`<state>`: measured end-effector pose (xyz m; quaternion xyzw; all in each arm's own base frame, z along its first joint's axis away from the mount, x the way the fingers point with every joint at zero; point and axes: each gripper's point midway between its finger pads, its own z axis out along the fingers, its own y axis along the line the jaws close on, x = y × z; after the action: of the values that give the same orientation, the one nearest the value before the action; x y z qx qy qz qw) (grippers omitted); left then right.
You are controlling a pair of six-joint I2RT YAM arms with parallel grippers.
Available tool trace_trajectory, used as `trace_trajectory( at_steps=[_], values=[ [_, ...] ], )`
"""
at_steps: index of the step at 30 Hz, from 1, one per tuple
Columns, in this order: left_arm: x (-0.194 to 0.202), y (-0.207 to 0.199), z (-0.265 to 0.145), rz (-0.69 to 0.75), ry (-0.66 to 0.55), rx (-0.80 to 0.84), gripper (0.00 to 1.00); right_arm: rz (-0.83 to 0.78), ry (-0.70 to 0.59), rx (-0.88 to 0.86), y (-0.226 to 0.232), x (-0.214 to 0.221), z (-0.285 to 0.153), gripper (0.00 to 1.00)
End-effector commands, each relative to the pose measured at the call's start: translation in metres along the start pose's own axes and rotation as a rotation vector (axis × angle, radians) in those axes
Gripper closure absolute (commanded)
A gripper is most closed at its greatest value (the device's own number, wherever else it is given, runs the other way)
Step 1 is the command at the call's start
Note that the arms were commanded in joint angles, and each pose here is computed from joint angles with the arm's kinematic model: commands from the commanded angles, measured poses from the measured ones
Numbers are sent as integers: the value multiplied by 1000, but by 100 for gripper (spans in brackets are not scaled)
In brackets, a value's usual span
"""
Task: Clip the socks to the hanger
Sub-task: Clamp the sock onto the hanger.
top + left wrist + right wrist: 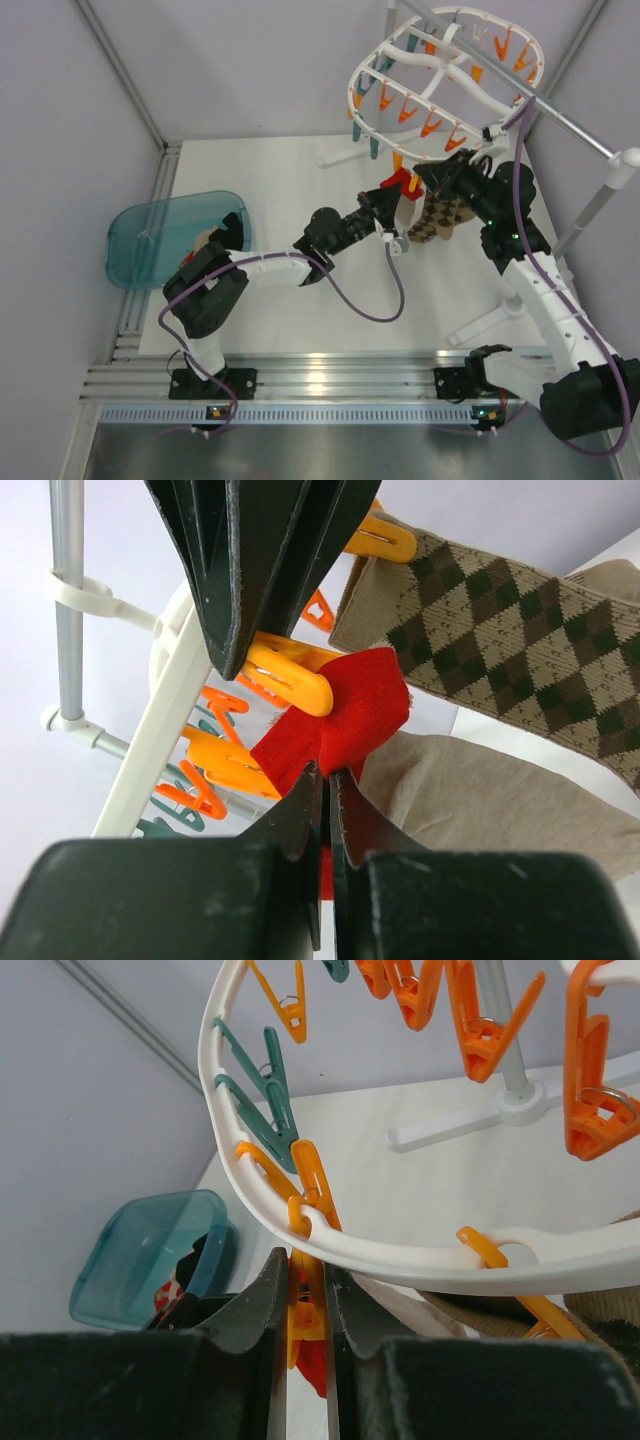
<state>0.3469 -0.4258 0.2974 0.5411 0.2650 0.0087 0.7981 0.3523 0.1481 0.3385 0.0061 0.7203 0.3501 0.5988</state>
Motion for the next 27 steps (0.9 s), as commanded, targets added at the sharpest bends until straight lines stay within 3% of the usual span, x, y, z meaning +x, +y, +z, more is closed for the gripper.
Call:
trace_trajectory(
  at_steps=[1, 7, 14, 18, 20, 23, 24, 27],
  values=[
    [-15, 24, 9, -7, -50, -84, 100, -32, -97, -62, 15, -30, 2, 100],
    [-15, 22, 14, -31, -47, -80, 100, -37, -93, -79, 18, -30, 2, 100],
    [-16, 27, 17, -53, -43, -98, 100, -57, -71, -68, 16, -25, -1, 66],
    [-18, 28, 18, -58, -51, -100, 100, -61, -68, -62, 15, -26, -1, 54],
    [-18, 27, 17, -63, -52, -98, 100, -62, -65, -61, 15, -26, -1, 53],
    [-20, 28, 17, -73, -59, -95, 85, -68, -73, -56, 14, -29, -2, 52],
    [-21, 28, 16, -79, -60, -97, 69, -68, -72, -50, 12, -29, -3, 52],
    [-20, 26, 12, -117, -44, -85, 53, -73, -72, -43, 9, -32, -5, 52]
  ],
)
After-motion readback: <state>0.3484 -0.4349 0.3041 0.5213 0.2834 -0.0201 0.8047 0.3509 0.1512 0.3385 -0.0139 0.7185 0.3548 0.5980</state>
